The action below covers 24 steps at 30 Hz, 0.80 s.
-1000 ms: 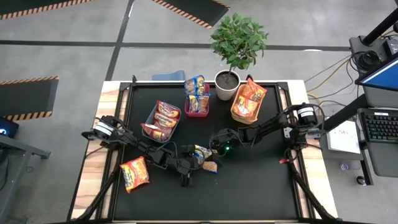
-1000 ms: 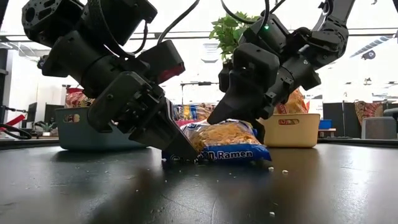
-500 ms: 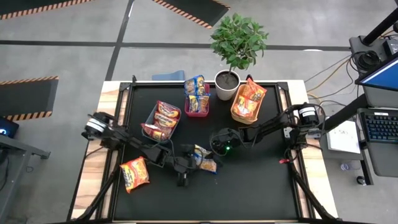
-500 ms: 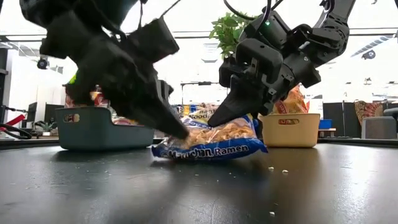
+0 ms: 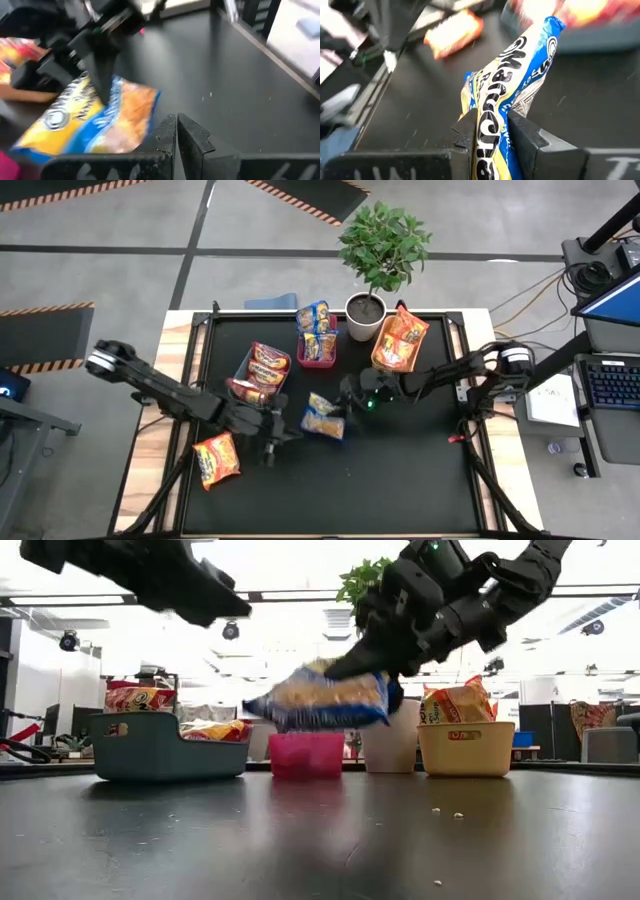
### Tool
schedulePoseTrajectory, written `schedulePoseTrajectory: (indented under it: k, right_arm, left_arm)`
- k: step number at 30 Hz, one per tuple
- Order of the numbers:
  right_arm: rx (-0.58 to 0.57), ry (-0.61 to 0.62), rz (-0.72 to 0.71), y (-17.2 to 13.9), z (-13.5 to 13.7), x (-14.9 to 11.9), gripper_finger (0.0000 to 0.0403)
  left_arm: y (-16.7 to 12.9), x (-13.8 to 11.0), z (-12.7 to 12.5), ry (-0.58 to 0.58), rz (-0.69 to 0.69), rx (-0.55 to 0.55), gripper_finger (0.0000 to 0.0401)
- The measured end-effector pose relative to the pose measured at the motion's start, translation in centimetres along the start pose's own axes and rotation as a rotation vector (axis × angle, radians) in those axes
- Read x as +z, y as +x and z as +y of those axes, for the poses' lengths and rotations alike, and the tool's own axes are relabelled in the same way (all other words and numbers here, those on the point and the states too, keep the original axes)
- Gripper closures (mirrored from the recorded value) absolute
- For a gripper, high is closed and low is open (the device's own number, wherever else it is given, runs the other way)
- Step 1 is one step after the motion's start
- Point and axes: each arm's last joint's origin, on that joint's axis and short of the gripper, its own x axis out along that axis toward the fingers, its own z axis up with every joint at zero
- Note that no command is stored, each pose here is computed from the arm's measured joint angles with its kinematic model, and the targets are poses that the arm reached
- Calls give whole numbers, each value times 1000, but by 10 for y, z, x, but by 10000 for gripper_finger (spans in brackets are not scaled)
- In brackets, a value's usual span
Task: Sort Maruchan noodles
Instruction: Put the blue noodle pack into the red bin
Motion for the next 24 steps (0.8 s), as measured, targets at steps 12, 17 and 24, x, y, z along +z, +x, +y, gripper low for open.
schedulePoseTrajectory:
  k: [12, 17, 24]
  right_arm:
    - [-223, -417, -88, -30, -36, 87, 329]
    - [-381, -671, -10, -31, -55, 106, 329]
    - [-433, -785, 127, -27, -85, 117, 329]
  left_arm:
    - [-75, 2, 21, 95, -334, 58, 401]
    - [-94, -8, 27, 62, -397, 124, 401]
    - [-108, -17, 31, 40, -444, 162, 401]
